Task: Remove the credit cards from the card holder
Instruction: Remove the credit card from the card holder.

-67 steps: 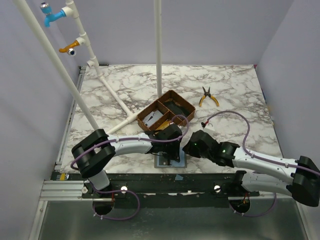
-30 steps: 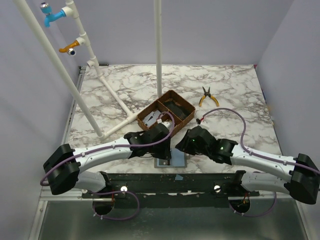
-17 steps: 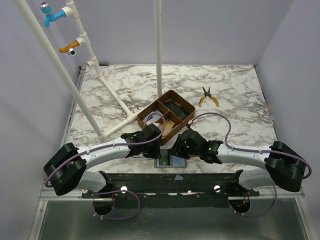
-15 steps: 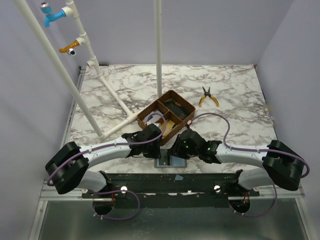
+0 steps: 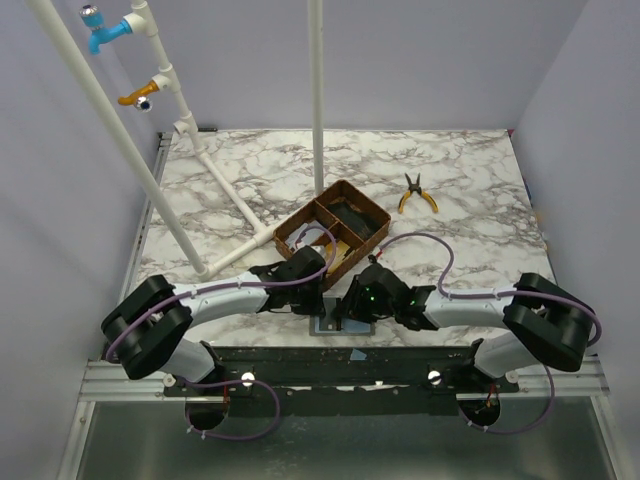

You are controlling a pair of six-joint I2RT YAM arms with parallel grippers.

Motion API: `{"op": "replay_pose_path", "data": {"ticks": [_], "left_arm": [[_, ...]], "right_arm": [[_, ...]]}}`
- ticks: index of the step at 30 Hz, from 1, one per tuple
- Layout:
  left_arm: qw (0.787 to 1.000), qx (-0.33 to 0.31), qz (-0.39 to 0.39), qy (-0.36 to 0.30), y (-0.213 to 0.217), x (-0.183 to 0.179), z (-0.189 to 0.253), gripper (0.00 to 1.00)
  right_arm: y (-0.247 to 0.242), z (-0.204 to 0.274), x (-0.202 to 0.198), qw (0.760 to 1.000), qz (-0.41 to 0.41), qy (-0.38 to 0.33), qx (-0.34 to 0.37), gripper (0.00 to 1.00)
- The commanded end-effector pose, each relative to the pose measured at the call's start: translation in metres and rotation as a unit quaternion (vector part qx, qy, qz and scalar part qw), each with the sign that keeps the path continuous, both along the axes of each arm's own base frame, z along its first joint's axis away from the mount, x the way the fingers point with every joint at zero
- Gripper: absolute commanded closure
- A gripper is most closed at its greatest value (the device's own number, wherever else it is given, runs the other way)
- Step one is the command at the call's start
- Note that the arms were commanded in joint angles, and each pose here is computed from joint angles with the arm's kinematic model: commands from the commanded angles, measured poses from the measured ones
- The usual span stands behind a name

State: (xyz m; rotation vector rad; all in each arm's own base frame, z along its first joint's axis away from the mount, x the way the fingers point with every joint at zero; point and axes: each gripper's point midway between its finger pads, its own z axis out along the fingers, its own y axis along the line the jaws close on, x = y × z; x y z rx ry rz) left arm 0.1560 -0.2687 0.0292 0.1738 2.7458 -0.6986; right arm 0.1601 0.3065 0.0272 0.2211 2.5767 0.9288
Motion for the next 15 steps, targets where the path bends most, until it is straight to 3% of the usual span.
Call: {"op": "replay_pose_path", "data": {"ticks": [1, 10, 15], "left_arm": [[1.000, 0.016, -0.001, 0.022, 0.006, -0.007, -0.016, 0.97], [0.999, 0.018, 0.000, 0.036, 0.007, -0.012, -0.023, 1.00], [0.999, 0.013, -0.001, 0.035, 0.006, -0.013, -0.021, 1.00]], "right_arm": [[0.002, -0.010, -0.006, 1.000, 0.008, 0.016, 0.013, 0.67], [-0.002, -0.017, -0.011, 0.999, 0.002, 0.029, 0.033, 0.75], [-0.008, -0.021, -0.011, 0.999, -0.010, 0.034, 0.041, 0.89]]}}
